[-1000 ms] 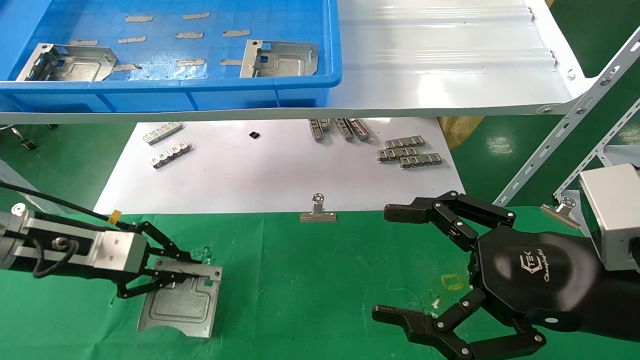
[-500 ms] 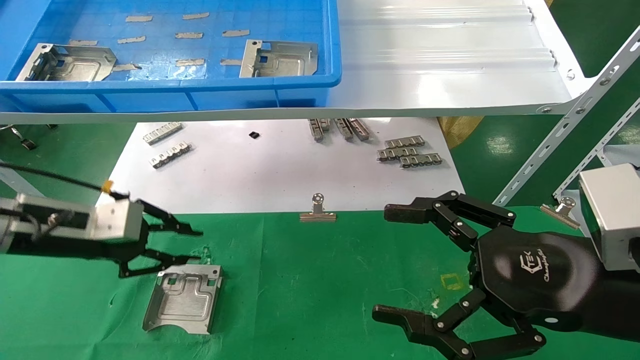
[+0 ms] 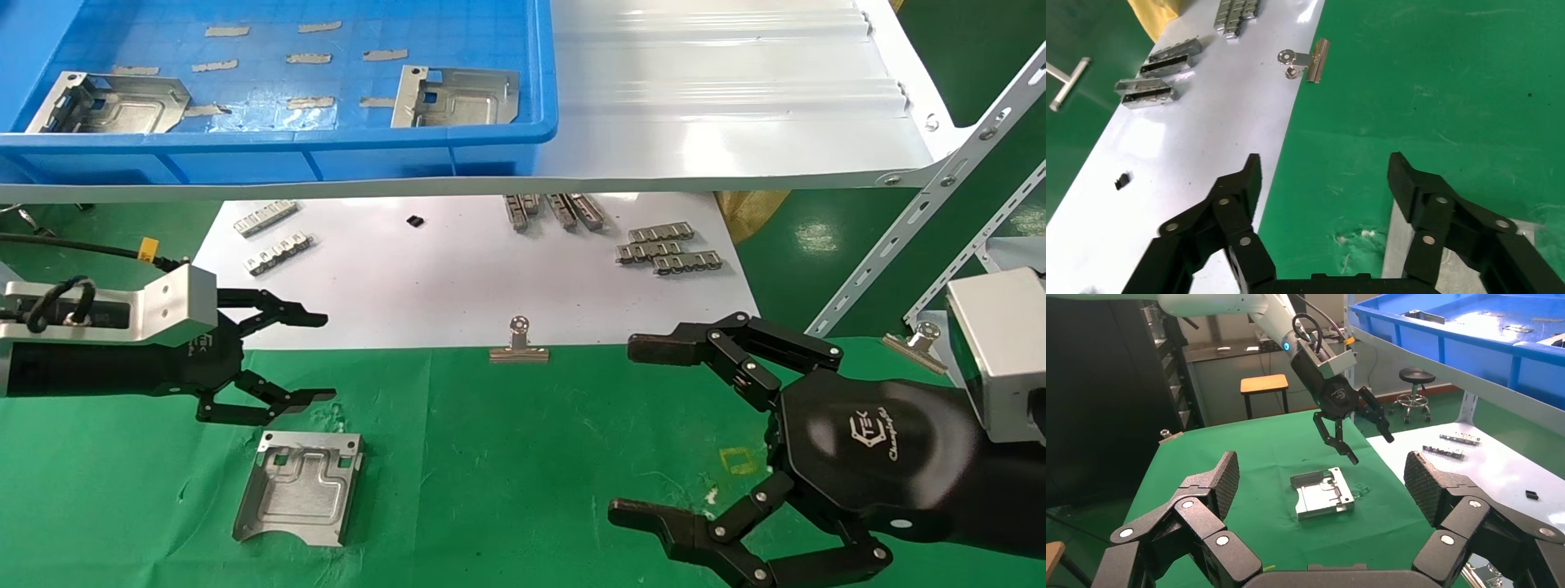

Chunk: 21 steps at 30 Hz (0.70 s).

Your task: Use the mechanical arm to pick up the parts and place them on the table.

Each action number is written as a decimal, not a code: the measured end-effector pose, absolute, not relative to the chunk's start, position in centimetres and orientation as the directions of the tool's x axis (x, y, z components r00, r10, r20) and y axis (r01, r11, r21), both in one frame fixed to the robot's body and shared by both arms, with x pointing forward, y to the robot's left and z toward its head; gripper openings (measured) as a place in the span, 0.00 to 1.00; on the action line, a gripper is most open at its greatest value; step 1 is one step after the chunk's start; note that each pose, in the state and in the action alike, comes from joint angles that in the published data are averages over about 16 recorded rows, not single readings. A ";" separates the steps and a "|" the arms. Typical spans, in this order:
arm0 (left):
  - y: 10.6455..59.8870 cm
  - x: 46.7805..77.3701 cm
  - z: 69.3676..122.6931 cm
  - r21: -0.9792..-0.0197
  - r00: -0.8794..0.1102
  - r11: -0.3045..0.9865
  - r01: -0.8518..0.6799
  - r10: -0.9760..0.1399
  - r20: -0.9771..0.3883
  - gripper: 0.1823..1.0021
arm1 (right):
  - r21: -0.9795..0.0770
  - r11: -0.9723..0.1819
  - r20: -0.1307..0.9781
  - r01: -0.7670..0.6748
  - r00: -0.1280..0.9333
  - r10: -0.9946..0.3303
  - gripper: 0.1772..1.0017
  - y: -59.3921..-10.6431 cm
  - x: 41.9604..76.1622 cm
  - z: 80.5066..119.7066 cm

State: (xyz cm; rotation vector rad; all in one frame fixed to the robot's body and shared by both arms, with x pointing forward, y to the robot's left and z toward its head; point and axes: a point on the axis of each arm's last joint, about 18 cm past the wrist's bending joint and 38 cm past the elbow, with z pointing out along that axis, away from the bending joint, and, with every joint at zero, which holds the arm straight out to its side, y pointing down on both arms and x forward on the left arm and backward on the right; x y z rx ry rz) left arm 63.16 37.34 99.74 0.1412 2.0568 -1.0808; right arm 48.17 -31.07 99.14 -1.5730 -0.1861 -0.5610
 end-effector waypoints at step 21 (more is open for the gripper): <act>34.6 61.8 98.7 -0.742 -0.722 0.472 0.476 -0.273 -0.636 0.97 | -0.889 -0.096 0.457 0.447 0.863 -0.217 1.00 -31.1 48.2 99.1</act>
